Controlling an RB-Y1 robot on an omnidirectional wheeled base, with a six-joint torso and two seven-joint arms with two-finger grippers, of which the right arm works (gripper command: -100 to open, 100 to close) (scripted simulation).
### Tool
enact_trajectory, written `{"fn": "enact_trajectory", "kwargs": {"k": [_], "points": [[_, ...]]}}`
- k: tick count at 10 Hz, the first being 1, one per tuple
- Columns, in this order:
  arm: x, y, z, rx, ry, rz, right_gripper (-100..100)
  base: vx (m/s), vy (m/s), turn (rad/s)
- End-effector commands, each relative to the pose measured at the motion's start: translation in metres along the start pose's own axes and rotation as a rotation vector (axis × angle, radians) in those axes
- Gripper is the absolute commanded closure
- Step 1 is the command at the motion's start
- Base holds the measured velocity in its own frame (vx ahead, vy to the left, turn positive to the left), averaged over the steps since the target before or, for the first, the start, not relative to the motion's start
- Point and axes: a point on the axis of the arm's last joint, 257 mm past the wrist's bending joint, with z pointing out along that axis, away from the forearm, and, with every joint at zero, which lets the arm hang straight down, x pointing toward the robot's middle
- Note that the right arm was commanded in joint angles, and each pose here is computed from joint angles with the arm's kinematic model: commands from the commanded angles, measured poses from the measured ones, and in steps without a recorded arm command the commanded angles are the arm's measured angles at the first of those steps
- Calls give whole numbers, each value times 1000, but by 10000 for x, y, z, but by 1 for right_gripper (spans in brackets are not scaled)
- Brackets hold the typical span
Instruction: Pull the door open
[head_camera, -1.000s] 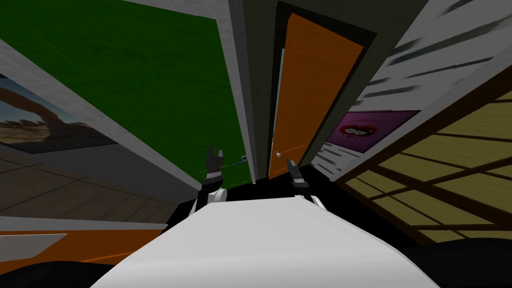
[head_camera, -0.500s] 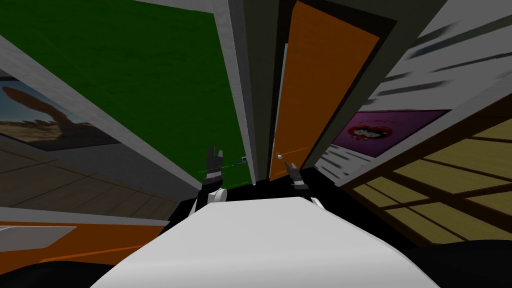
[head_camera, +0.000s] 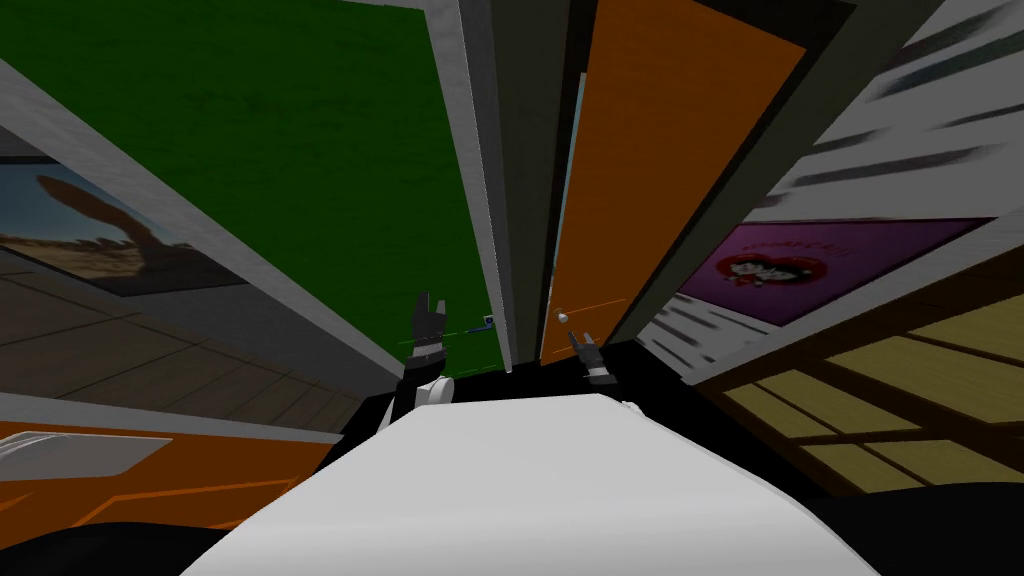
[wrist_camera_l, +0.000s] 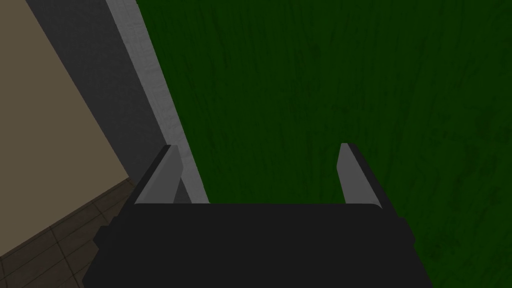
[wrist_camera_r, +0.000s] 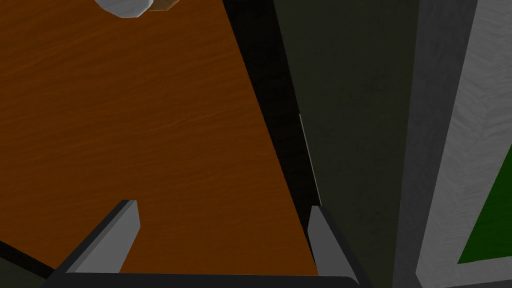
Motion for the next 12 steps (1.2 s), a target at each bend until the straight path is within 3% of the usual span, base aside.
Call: {"fn": "enact_trajectory", "kwargs": {"k": [1, 6, 7, 10, 12], "points": [[51, -27, -37, 5, 15, -33, -100, 51, -44, 32], [411, -244, -238, 29, 106, -180, -100, 58, -47, 64], [411, -244, -238, 29, 106, -180, -100, 55, -38, 41], [626, -361, -381, 37, 164, -266, -100, 62, -44, 70], [683, -390, -421, 38, 180, -290, -100, 53, -35, 29]]}}
